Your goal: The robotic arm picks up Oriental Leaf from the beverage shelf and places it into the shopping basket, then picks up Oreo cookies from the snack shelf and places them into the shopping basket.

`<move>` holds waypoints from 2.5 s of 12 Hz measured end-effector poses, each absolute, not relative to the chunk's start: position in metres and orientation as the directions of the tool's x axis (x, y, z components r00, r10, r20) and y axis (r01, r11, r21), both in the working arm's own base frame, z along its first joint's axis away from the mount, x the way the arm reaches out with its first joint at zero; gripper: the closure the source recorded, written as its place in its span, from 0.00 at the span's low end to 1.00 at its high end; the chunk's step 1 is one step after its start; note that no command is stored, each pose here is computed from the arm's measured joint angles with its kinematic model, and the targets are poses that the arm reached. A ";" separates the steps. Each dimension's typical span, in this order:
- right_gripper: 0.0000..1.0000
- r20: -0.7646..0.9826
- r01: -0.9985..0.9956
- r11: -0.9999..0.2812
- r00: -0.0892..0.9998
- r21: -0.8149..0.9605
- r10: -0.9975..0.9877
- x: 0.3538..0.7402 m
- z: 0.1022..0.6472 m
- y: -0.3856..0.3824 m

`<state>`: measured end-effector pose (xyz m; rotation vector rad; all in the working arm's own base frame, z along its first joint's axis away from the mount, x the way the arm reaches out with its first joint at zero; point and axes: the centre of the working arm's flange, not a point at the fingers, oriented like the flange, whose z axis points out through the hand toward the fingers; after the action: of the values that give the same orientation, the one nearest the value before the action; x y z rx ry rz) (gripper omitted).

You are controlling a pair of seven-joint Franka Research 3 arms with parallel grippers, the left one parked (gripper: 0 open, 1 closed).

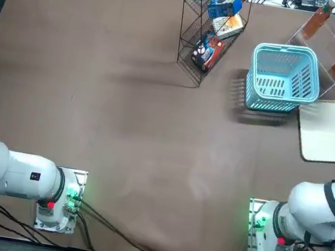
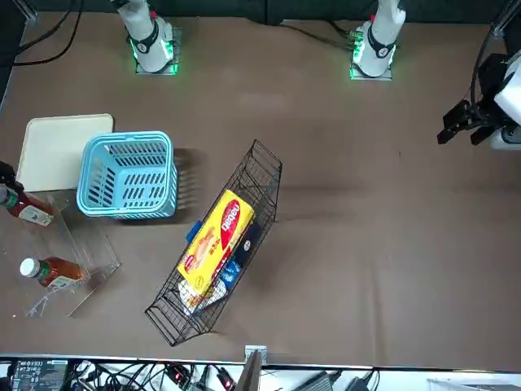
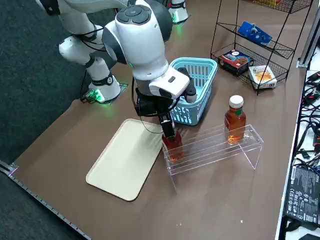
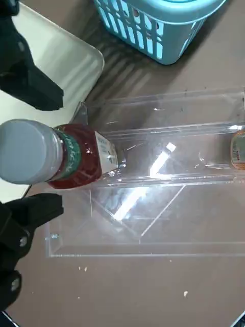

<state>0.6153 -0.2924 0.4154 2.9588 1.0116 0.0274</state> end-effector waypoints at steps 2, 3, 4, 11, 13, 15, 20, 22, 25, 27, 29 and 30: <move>0.00 0.013 0.612 -0.790 0.790 0.021 0.613 0.616 0.415 -0.293; 0.00 0.013 0.612 -0.790 0.790 0.022 0.613 0.616 0.415 -0.293; 0.00 0.013 0.613 -0.790 0.790 0.022 0.613 0.616 0.415 -0.293; 0.26 0.014 0.616 -0.787 0.787 0.023 0.616 0.616 0.415 -0.292; 0.41 0.015 0.616 -0.787 0.787 0.025 0.617 0.616 0.416 -0.292; 0.43 0.015 0.618 -0.786 0.786 0.025 0.618 0.616 0.416 -0.292; 0.43 0.015 0.621 -0.783 0.783 0.025 0.621 0.616 0.416 -0.292; 0.43 0.016 0.623 -0.782 0.782 0.028 0.623 0.617 0.417 -0.291; 0.43 0.031 0.630 -0.775 0.774 0.051 0.632 0.615 0.451 -0.282; 0.43 0.032 0.632 -0.773 0.773 0.053 0.634 0.608 0.480 -0.277; 0.43 0.029 0.632 -0.773 0.773 0.050 0.634 0.600 0.507 -0.273; 0.43 0.028 0.632 -0.773 0.773 0.050 0.634 0.596 0.521 -0.271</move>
<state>0.5959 -0.2710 0.5212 2.9227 1.0444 0.0674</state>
